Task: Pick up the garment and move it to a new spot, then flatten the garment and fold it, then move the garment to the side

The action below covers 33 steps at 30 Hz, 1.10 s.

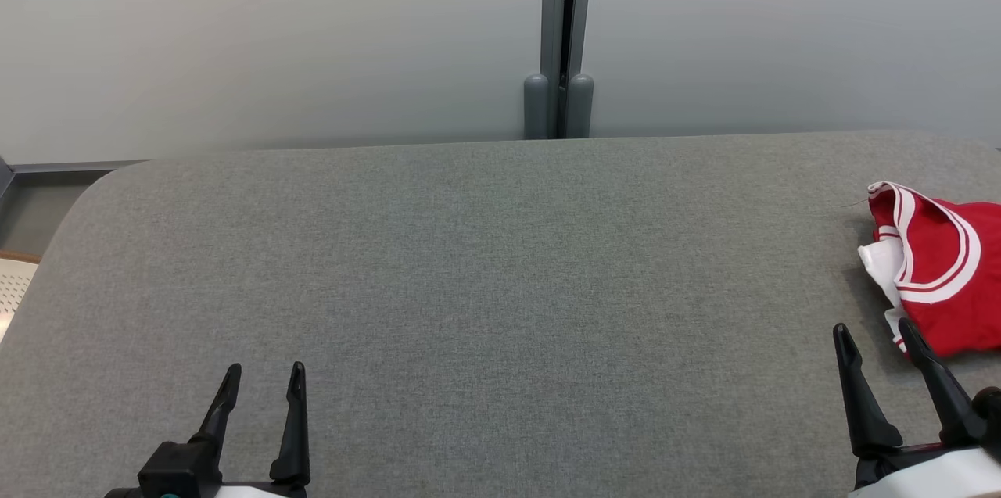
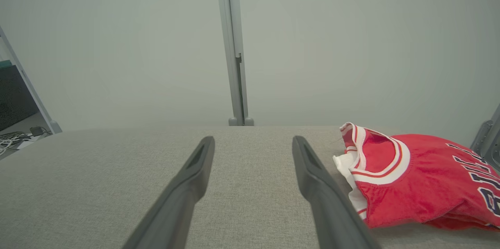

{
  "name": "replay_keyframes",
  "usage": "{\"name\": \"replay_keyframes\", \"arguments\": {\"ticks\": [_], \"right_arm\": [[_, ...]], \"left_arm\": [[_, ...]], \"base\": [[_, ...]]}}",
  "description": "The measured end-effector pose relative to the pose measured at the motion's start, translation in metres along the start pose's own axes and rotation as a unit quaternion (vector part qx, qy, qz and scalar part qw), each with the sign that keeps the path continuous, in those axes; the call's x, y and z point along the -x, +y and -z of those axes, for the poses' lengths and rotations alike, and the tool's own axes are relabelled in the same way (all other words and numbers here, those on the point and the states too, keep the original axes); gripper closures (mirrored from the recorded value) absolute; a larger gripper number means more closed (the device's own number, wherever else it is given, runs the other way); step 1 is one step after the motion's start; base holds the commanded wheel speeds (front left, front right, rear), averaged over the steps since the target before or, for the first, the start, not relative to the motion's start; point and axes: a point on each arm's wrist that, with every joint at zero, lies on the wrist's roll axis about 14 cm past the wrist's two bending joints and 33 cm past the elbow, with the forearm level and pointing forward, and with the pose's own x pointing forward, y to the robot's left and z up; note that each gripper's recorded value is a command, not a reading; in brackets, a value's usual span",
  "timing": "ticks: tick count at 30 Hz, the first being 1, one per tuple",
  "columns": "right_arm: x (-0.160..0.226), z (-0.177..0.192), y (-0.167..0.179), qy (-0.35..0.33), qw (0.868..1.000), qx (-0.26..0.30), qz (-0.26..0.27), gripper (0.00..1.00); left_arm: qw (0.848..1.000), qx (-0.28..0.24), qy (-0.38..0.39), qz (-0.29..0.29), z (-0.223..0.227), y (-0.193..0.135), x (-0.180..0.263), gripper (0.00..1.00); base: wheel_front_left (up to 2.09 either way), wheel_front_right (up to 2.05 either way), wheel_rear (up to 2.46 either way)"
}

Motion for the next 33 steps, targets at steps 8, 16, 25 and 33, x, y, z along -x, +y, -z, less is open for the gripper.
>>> {"name": "replay_keyframes", "arguments": {"ticks": [8, 16, 25, 33], "right_arm": [[-0.002, 0.001, 0.002, 0.001, 1.000, 0.000, -0.004, 0.00], [-0.002, 0.001, 0.004, 0.002, 1.000, -0.002, -0.005, 0.00], [0.001, 0.020, 0.007, 0.029, 0.999, -0.016, -0.004, 1.00], [0.000, 0.027, 0.004, 0.033, 0.994, -0.103, 0.005, 1.00]], "left_arm": [[1.000, -0.004, 0.002, -0.007, 0.001, 0.004, 0.001, 0.00], [1.000, -0.006, -0.001, -0.008, 0.000, 0.005, 0.000, 0.00], [0.999, 0.003, 0.032, -0.015, 0.020, 0.005, 0.009, 1.00], [0.994, 0.084, 0.058, -0.034, 0.029, 0.011, 0.008, 1.00]], "base": [[0.00, 0.00, 0.00], [0.00, 0.00, 0.00], [0.00, 0.00, 0.00], [0.00, 0.00, 0.00]]}}
